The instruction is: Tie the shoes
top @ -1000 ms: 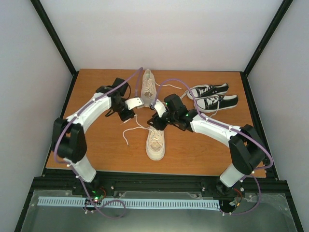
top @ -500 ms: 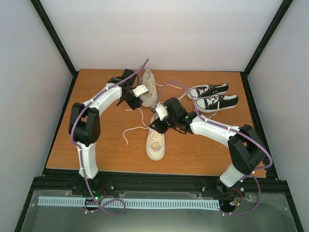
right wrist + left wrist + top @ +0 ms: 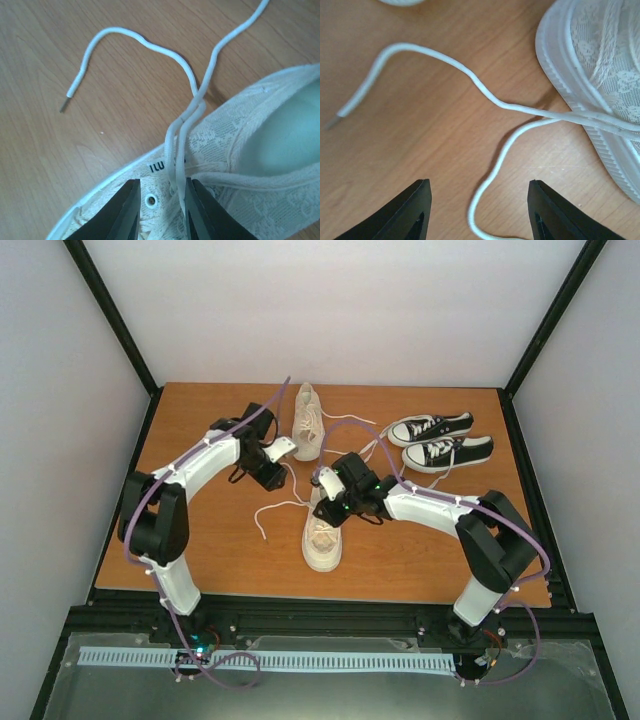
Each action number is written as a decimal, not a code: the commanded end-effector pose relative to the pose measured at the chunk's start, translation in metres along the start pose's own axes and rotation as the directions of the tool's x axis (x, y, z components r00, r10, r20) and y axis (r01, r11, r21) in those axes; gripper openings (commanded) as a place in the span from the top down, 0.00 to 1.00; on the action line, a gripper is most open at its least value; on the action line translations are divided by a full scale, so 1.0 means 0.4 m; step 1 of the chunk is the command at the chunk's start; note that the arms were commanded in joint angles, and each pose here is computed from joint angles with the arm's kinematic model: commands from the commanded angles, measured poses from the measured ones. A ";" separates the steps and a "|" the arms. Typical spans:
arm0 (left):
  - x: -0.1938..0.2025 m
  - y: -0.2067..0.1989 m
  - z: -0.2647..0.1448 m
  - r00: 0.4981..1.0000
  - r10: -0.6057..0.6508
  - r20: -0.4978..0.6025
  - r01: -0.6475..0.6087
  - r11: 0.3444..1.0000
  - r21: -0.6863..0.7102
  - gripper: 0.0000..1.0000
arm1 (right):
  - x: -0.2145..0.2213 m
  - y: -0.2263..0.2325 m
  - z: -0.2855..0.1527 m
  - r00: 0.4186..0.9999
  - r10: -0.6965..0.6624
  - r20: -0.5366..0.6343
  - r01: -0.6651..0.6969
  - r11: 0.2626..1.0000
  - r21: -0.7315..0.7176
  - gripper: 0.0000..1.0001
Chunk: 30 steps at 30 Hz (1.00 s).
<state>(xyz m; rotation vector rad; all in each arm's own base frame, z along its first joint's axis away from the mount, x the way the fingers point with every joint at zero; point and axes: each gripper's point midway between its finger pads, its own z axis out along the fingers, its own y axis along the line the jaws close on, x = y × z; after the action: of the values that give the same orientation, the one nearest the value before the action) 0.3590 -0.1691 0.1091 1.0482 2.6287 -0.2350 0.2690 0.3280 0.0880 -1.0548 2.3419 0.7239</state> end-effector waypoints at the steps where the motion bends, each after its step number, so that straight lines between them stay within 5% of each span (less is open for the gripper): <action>1: 0.029 -0.039 0.069 0.995 -0.085 -0.057 0.090 0.992 0.090 0.44 | 0.004 -0.014 0.010 1.000 -0.010 -0.025 0.011 0.999 0.035 0.74; 17: -0.034 -0.006 0.193 0.978 -0.193 -0.076 0.198 0.977 0.073 0.26 | 0.004 -0.026 -0.010 0.999 -0.038 -0.035 0.042 0.994 0.097 0.87; 26: 0.001 0.026 0.262 0.972 -0.189 -0.137 0.190 0.982 -0.002 0.41 | 0.001 -0.035 0.007 0.991 -0.123 -0.054 0.131 0.974 0.187 0.80; 30: 0.004 0.026 0.278 0.972 -0.188 -0.139 0.189 0.982 -0.003 0.57 | 0.002 -0.057 0.013 0.986 -0.141 -0.089 0.159 0.956 0.247 0.84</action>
<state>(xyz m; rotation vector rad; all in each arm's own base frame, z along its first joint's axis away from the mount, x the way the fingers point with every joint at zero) 0.3873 -0.1889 0.0202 0.8514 2.8328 -0.2457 0.2764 0.3215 0.0767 -1.1302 2.3190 0.4488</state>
